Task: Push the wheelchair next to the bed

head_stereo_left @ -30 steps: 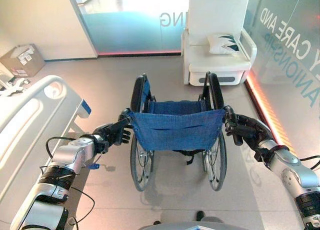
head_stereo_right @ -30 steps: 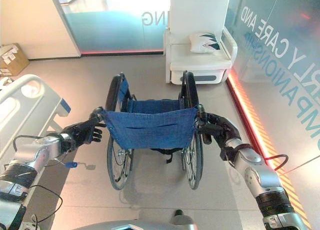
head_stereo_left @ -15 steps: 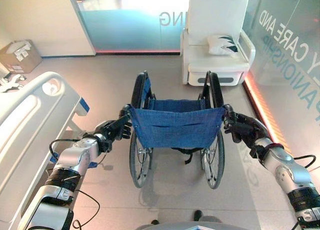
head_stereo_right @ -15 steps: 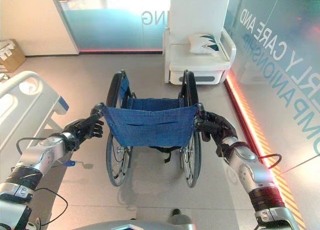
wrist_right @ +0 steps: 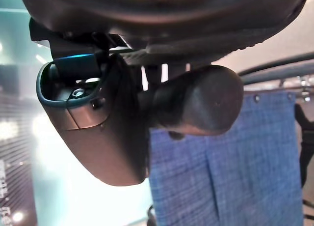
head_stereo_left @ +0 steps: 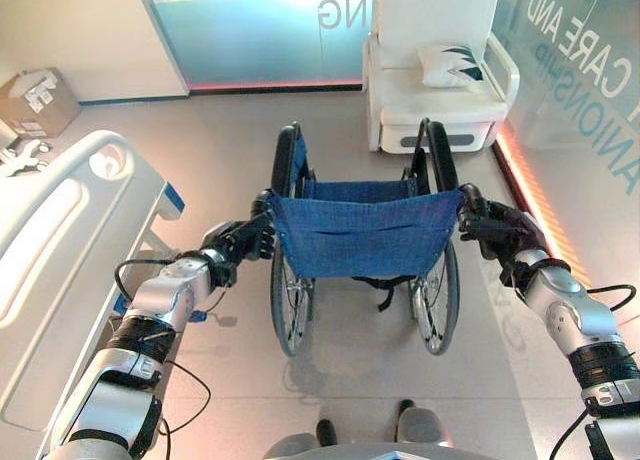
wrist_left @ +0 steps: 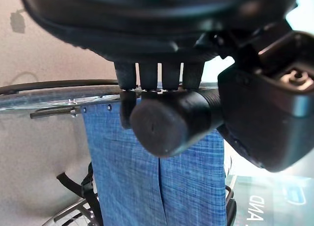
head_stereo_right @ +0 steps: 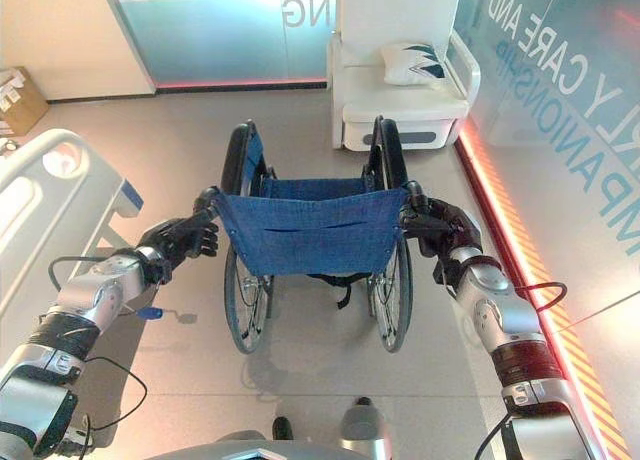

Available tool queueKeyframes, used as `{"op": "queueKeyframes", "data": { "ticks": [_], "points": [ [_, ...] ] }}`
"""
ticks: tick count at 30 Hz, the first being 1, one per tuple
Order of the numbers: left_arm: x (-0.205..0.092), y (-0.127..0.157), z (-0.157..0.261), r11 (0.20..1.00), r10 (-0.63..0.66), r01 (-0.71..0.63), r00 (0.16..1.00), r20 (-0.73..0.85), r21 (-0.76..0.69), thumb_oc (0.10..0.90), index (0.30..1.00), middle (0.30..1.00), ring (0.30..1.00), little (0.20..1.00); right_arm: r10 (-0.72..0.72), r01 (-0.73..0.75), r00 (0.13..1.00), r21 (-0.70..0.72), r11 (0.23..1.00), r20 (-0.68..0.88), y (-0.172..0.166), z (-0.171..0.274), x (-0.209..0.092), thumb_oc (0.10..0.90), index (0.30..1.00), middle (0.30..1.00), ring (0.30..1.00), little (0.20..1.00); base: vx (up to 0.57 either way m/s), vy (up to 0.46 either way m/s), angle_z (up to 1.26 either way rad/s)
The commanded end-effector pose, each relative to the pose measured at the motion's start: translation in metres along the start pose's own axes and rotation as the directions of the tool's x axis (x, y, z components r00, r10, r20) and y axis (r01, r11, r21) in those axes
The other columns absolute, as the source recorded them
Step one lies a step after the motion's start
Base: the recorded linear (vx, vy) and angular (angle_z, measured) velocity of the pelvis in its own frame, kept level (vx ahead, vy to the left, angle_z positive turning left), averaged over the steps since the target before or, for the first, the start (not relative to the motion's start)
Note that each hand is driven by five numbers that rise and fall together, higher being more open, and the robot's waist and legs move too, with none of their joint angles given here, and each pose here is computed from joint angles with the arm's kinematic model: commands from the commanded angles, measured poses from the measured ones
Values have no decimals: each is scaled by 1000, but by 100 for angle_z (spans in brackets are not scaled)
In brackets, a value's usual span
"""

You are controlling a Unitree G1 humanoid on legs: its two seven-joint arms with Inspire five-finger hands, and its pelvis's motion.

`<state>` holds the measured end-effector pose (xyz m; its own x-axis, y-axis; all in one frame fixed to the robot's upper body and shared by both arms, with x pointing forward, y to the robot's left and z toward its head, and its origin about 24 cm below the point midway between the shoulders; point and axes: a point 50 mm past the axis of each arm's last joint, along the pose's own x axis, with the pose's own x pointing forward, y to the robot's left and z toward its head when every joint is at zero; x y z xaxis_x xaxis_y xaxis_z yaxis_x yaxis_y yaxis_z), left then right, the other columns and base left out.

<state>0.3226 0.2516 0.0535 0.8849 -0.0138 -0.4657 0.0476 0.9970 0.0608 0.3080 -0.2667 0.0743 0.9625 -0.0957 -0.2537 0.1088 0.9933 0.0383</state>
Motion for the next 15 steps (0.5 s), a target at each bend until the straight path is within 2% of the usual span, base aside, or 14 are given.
{"op": "queueKeyframes", "data": {
  "ticks": [1, 8, 15],
  "points": [
    [4, -19, 59, 998, -55, 54, 967, 249, 11, 400, 300, 300, 300, 300, 183, -165, 942, -86, 983, 282, 36, 77, 13, 400, 300, 300, 300, 300, 270, -167, 17],
    [7, -29, 57, 997, -28, 46, 967, 255, -64, 400, 300, 300, 300, 300, 144, -119, 955, -110, 987, 257, 27, 85, 21, 400, 300, 300, 300, 300, 258, -180, 13],
    [8, -36, 47, 984, 43, 5, 965, 260, -180, 400, 300, 300, 300, 300, 168, -132, 962, -172, 976, 214, 34, 88, 26, 400, 300, 300, 300, 300, 267, -278, 56]
  ]
}}
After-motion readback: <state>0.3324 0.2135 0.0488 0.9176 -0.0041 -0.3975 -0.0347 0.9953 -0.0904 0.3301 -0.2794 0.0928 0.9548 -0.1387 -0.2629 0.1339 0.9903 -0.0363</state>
